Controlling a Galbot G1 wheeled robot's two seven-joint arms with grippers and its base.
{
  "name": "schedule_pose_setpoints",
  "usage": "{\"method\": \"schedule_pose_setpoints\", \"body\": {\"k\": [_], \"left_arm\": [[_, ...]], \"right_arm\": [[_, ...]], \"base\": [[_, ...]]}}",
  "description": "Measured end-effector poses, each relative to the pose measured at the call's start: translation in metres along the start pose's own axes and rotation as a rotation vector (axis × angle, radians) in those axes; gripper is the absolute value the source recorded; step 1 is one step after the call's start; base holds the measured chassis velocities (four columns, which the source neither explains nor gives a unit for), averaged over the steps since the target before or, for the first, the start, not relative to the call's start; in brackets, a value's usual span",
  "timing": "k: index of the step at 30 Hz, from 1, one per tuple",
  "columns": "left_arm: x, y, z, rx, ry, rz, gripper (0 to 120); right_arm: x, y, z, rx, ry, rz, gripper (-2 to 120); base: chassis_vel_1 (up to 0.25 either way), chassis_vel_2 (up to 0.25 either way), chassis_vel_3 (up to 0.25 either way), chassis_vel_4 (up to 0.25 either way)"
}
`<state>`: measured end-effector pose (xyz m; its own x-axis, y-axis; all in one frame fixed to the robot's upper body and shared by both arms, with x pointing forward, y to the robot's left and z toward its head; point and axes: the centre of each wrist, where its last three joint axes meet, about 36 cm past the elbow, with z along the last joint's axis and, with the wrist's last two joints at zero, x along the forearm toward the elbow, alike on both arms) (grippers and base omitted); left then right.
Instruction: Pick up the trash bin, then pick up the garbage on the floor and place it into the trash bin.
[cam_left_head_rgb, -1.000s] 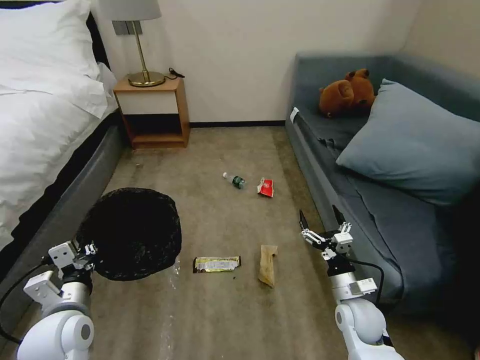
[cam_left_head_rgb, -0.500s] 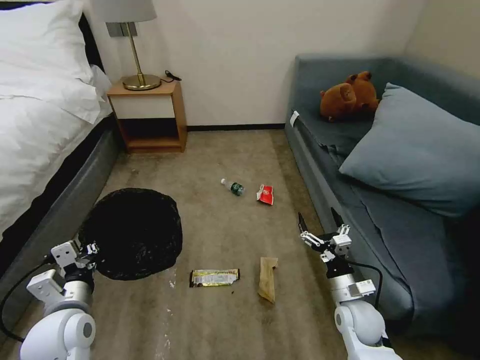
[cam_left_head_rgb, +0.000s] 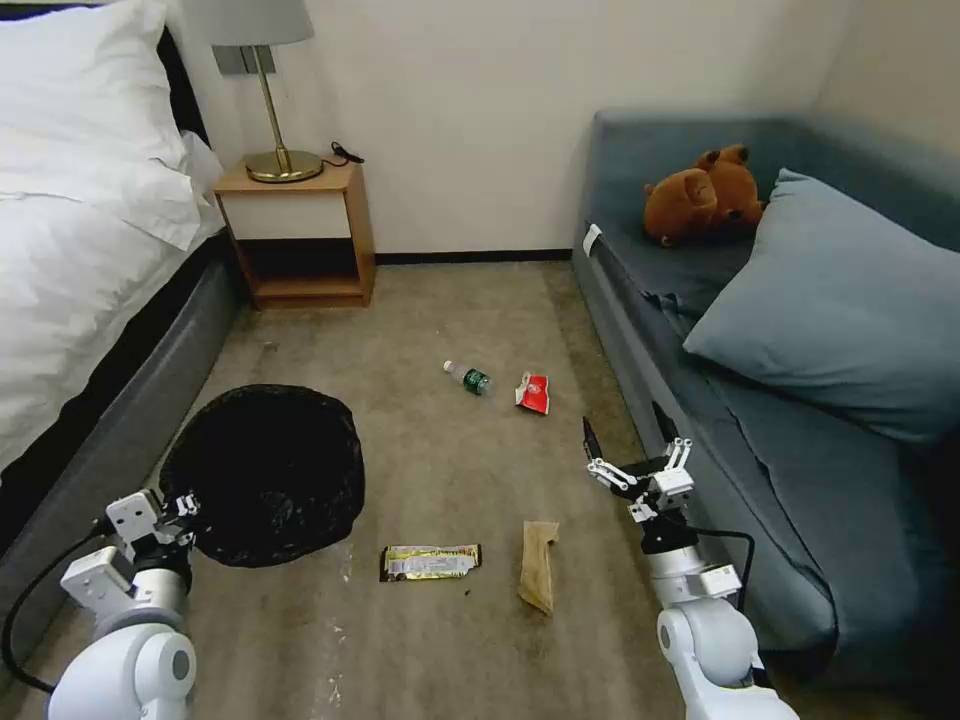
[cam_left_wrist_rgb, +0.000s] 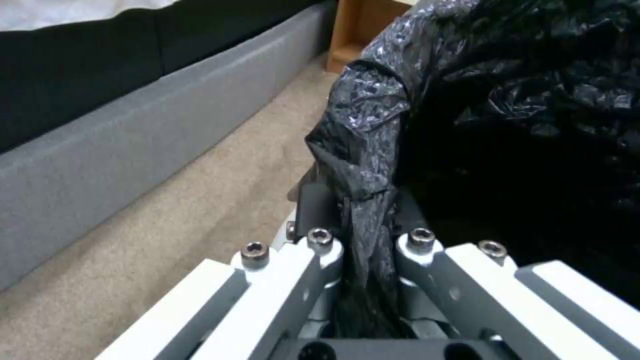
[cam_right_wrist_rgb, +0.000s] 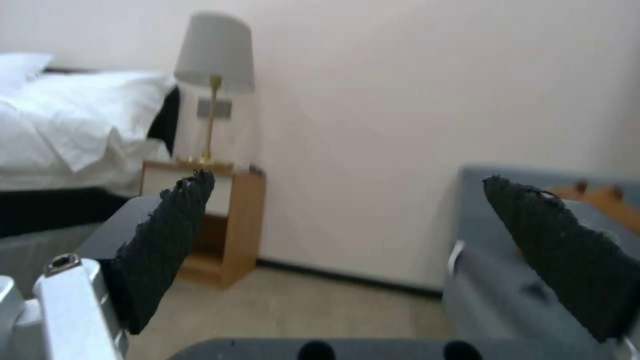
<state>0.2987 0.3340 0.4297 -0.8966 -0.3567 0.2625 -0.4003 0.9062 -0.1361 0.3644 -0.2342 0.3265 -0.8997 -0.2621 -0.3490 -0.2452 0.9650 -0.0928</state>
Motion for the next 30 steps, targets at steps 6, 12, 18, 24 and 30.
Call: {"method": "schedule_pose_setpoints", "body": {"k": [6, 12, 18, 24, 30], "left_arm": [[-0.002, -0.003, -0.001, -0.016, -0.004, -0.002, 4], [-0.007, -0.006, 0.002, -0.031, 0.005, -0.001, 4], [-0.01, -0.009, 0.007, -0.051, 0.018, -0.009, 4], [-0.011, -0.013, 0.01, -0.069, 0.03, -0.018, 4], [-0.013, -0.017, 0.014, -0.08, 0.04, -0.014, 4]], "right_arm": [[-0.037, 0.038, -0.011, -0.06, 0.156, 0.112, 100], [-0.058, 0.061, -0.002, -0.025, 0.307, 0.107, 100], [-0.074, 0.08, 0.02, 0.015, 0.568, 0.132, 100], [-0.084, 0.088, 0.053, 0.009, 0.801, 0.095, 100], [-0.082, 0.084, 0.073, -0.027, 0.976, 0.065, 100]], "base": [[0.0, 0.0, 0.0, 0.0], [0.0, 0.0, 0.0, 0.0], [0.0, 0.0, 0.0, 0.0], [0.0, 0.0, 0.0, 0.0], [0.0, 0.0, 0.0, 0.0]]}}
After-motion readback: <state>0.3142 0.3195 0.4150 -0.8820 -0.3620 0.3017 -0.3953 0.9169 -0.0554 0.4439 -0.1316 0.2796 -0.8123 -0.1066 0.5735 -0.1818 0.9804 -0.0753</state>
